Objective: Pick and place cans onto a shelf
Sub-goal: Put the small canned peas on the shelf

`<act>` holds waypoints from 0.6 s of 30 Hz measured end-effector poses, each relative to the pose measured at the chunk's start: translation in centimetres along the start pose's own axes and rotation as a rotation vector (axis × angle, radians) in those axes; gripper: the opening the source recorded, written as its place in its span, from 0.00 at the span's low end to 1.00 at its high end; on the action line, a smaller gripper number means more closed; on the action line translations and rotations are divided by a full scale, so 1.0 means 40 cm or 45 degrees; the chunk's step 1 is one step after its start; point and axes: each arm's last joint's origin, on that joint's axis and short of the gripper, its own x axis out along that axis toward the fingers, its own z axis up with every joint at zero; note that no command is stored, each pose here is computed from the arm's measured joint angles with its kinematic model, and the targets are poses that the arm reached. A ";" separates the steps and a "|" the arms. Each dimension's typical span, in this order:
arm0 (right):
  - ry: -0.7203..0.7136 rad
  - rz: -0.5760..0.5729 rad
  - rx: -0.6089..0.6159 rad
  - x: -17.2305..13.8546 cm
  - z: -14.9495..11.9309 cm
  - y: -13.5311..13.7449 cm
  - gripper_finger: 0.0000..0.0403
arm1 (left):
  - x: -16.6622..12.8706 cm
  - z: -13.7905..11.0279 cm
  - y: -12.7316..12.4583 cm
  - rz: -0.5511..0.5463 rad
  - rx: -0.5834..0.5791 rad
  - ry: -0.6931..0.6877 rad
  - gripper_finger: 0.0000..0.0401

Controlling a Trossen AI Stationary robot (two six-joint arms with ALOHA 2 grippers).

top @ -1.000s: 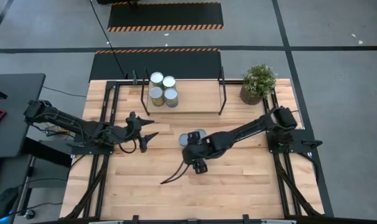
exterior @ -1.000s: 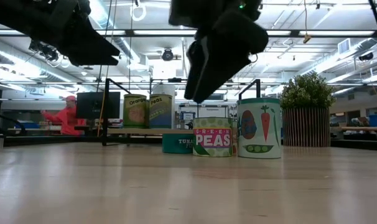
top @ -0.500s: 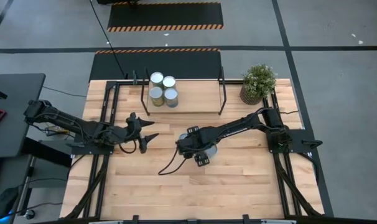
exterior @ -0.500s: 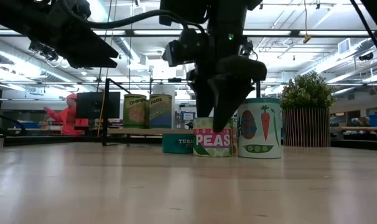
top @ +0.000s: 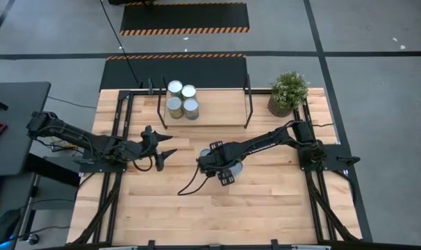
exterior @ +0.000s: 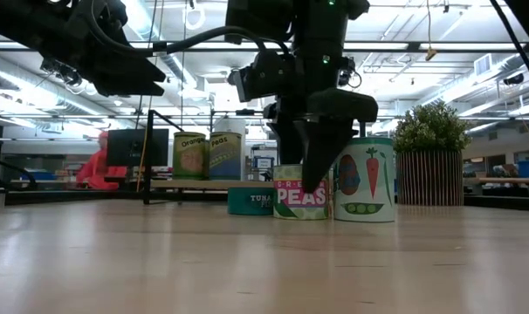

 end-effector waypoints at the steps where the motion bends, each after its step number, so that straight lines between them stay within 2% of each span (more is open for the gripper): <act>1: -0.003 -0.001 0.001 0.000 0.001 0.000 0.74 | 0.000 0.000 0.000 0.000 0.000 0.001 0.71; 10: -0.021 0.008 -0.010 -0.013 0.007 0.012 0.75 | 0.000 0.000 0.000 0.000 0.000 0.001 0.71; 18: -0.147 -0.051 -0.052 -0.117 0.049 -0.019 0.74 | 0.000 -0.001 0.000 0.002 -0.017 0.007 0.71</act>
